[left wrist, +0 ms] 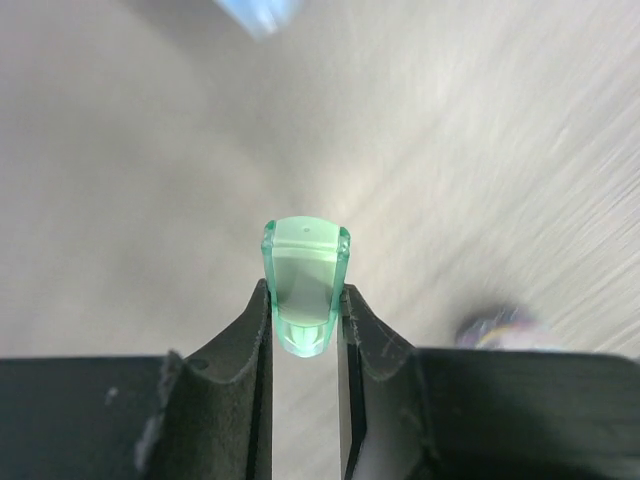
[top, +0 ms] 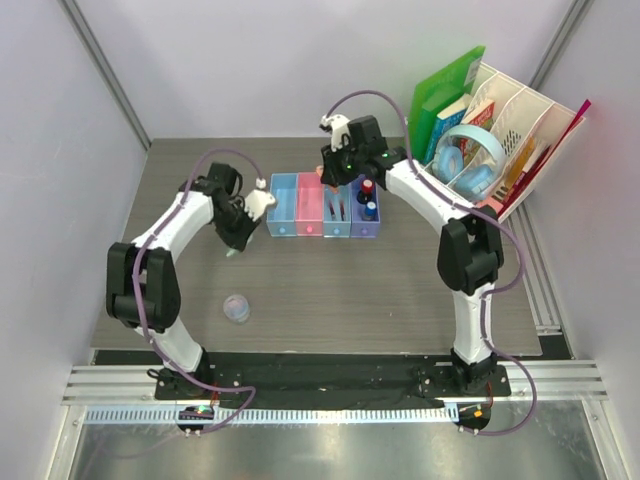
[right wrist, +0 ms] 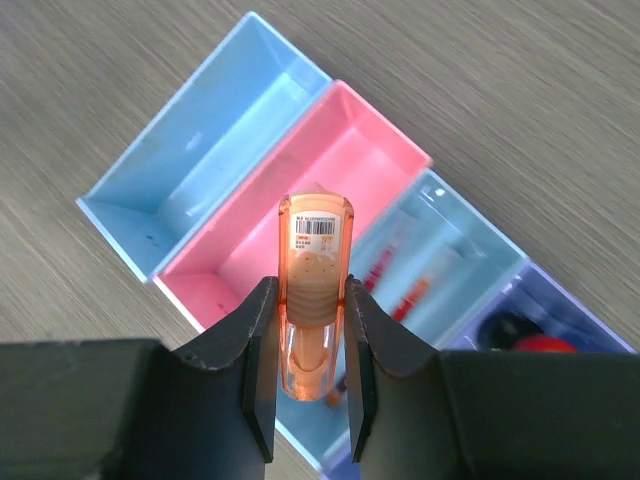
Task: Sort the stationery into containers
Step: Pick up the pen from the center of the board, then place the pen in the storage box.
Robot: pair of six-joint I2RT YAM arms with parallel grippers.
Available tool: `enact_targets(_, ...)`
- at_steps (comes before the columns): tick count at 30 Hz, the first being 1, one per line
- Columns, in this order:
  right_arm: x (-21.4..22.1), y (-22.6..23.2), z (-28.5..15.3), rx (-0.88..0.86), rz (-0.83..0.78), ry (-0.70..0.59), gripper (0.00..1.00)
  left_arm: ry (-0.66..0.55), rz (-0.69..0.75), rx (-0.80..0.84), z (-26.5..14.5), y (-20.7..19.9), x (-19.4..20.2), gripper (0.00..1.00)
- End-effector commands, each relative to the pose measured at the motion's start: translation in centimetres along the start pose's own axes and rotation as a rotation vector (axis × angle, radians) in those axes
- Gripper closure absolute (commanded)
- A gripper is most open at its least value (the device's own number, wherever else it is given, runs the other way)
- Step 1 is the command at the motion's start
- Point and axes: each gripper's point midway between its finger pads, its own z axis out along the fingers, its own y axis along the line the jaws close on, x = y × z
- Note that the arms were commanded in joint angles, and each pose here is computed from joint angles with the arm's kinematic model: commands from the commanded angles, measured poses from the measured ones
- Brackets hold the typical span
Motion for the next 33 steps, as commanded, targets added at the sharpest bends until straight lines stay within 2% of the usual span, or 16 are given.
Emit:
enact_targets(1,-5.0,3.3,0.7,-0.093,-0.015,-0.139,0.98,-0.27,-0.087,0.059,-4.6,0.2,-7.9,1.0)
enact_targets(3,-3.9,3.8,2.1,-0.118,-0.004,-0.115,0.98,-0.348,-0.109,0.076,-6.4,0.5,-10.5,1.0)
enact_targets(9,-1.1,4.5,5.6,-0.151,0.021,-0.054,0.99,-0.47,-0.143,0.124,-8.3,1.2,-14.9,1.0)
enact_targets(16,1.5,3.9,8.1,-0.139,0.056,0.0,0.99,-0.533,-0.145,0.143,-8.8,1.2,-17.2,1.0)
enact_targets(19,2.1,3.5,8.3,-0.116,0.052,0.012,0.93,-0.543,-0.146,0.15,-8.7,1.2,-17.8,1.0)
enact_targets(20,2.2,3.4,8.3,-0.115,0.049,0.014,0.91,-0.552,-0.142,0.157,-8.6,1.1,-18.1,1.0)
enact_targets(24,1.6,3.4,7.3,-0.106,0.034,0.008,0.67,-0.576,-0.148,0.159,-8.7,1.5,-19.2,1.0)
enact_targets(26,0.8,3.3,6.3,-0.095,-0.001,-0.006,0.61,-0.591,-0.162,0.169,-8.5,1.5,-19.9,1.0)
enact_targets(27,0.6,3.3,5.9,-0.09,-0.007,-0.005,0.53,-0.588,-0.17,0.175,-8.1,1.6,-20.2,1.0)
enact_targets(31,-1.3,3.1,3.2,-0.06,-0.049,-0.038,0.36,-0.587,-0.178,0.199,-7.2,1.3,-21.5,1.0)
enact_targets(33,-2.7,2.9,1.4,-0.042,-0.059,-0.071,0.33,-0.604,-0.185,0.208,-7.1,1.4,-22.3,1.0)
